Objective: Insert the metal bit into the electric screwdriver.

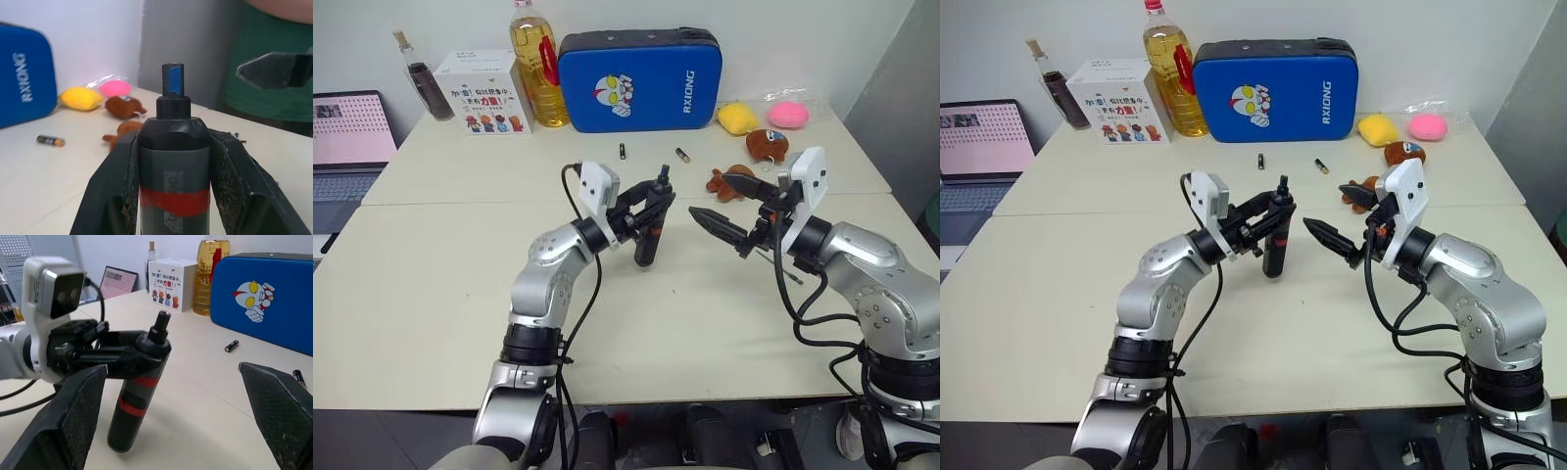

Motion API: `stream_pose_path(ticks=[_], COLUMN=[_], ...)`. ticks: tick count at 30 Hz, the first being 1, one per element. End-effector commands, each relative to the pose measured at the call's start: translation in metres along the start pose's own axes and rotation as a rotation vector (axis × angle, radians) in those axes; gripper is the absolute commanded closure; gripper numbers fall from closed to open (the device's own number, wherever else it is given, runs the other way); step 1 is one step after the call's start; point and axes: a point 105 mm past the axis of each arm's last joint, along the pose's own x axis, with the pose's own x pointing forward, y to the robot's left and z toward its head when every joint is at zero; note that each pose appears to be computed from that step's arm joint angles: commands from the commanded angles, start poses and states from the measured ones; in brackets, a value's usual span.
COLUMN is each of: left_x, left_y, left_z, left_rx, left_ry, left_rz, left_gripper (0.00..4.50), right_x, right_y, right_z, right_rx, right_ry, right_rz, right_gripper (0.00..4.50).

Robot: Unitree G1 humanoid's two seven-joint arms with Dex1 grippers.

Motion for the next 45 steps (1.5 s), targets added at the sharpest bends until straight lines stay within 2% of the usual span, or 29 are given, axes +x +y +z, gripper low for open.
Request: stream_pose_path(ticks=[1,7,11,15,18,21,23,28,31,37,41,45], left_x=[-0.009,-0.045,-0.051,-0.041,-0.037,-0.037,-0.036,-0.033,-0.033,-0.034,-0.037,-0.039], left_y=[-0.008,-0.004,-0.005,-0.006,-0.007,-0.007,-0.004,-0.006,-0.007,-0.009,-0.008,-0.008], left_z=[0.008,-0.003,-0.003,0.007,0.011,0.011,0.01,0.01,0.011,0.013,0.014,0.014], left_rx=[0.077,0.104,0.107,0.116,0.119,0.128,0.133,0.137,0.138,0.137,0.14,0.143], left_ry=[-0.021,0.084,0.105,0.075,0.066,0.071,0.075,0.069,0.067,0.058,0.055,0.054], left_rz=[-0.007,0.005,0.004,0.004,-0.005,-0.019,-0.014,-0.014,-0.012,0.001,0.016,0.024], left_gripper=[2.86,2.86,2.86,2.86,2.86,2.86,2.86,2.86,2.86,2.86,2.86,2.86], right_x=[0.005,0.009,0.008,-0.015,-0.035,-0.053,-0.058,-0.071,-0.069,-0.074,-0.072,-0.075], right_y=[0.004,0.012,0.007,-0.029,-0.062,-0.086,-0.096,-0.107,-0.108,-0.111,-0.103,-0.097], right_z=[0.004,0.0,-0.005,-0.051,-0.067,-0.081,-0.089,-0.119,-0.128,-0.142,-0.142,-0.145], right_rx=[-0.04,-0.044,-0.041,-0.174,-0.181,-0.223,-0.142,-0.044,0.036,0.047,0.064,0.052], right_ry=[-0.021,-0.001,0.02,0.313,0.445,0.598,0.664,0.842,0.881,0.971,0.981,1.001], right_rz=[0.02,0.089,0.087,0.03,-0.041,-0.038,-0.058,-0.017,-0.012,0.016,0.077,0.124], right_gripper=[0.0,0.0,0.0,0.0,0.0,0.0,0.0,0.0,0.0,0.0,0.69,1.59])
